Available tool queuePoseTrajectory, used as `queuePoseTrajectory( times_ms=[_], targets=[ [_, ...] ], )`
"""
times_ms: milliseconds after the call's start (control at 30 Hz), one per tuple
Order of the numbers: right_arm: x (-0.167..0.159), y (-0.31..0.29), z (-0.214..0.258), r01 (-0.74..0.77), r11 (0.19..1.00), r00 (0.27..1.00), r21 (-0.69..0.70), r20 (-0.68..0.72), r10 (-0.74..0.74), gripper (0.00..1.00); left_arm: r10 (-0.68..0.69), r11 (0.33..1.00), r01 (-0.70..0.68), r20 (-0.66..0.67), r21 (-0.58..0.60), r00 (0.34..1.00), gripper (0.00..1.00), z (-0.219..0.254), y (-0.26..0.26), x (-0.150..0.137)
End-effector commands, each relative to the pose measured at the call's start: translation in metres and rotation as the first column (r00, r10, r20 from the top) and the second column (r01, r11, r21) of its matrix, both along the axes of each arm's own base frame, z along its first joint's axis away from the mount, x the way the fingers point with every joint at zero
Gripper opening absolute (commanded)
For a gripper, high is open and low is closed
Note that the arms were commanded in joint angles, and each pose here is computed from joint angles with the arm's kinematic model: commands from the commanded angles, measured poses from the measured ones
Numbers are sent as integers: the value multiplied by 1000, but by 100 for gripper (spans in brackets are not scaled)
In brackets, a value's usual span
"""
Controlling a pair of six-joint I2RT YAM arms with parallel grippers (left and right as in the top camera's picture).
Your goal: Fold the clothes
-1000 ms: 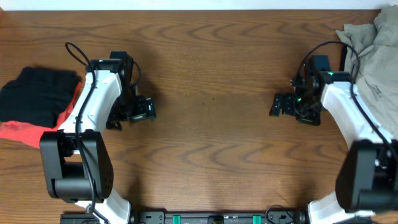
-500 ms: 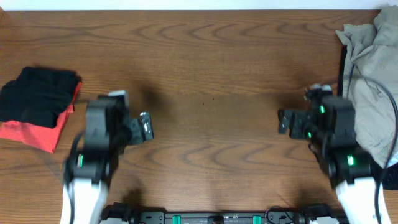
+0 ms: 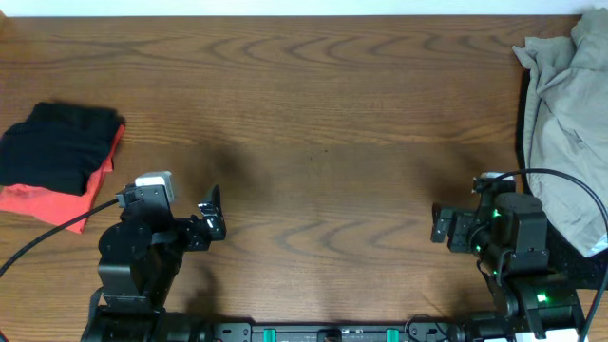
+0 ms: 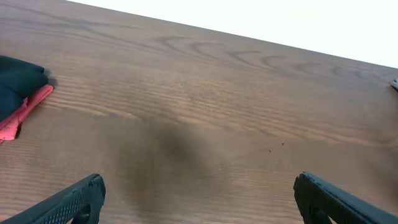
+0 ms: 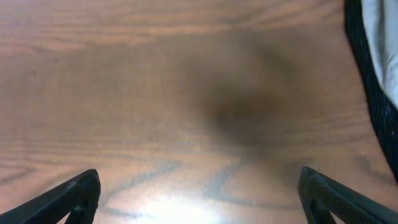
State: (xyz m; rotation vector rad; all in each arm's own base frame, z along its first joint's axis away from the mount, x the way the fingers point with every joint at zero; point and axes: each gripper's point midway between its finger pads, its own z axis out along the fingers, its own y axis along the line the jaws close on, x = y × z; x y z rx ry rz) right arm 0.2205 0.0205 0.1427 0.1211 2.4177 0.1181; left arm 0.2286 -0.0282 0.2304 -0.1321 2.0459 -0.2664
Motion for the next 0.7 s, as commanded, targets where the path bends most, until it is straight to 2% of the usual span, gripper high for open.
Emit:
queuePoseTrajectory(
  times_ms=[0, 300, 433, 533, 667],
  targets=[
    [-5, 0, -6, -12, 1000, 1000, -19, -27, 12, 99, -2, 1000, 2, -6, 20, 1000, 98, -4, 1, 0],
    [-11, -1, -10, -13, 1000, 998, -22, -54, 12, 99, -2, 1000, 2, -7, 20, 1000, 98, -4, 1, 0],
    [-24, -4, -12, -5, 1000, 998, -23, -69, 3, 99, -2, 1000, 2, -7, 20, 1000, 98, -4, 1, 0],
    [-30, -7, -8, -2, 999, 999, -34, -32, 1, 99, -2, 1000, 2, -7, 20, 1000, 98, -4, 1, 0],
    [-29, -10, 6, 10, 1000, 993, -28, 122, -6, 99, -2, 1000, 2, -7, 20, 1000, 98, -4, 1, 0]
  ],
)
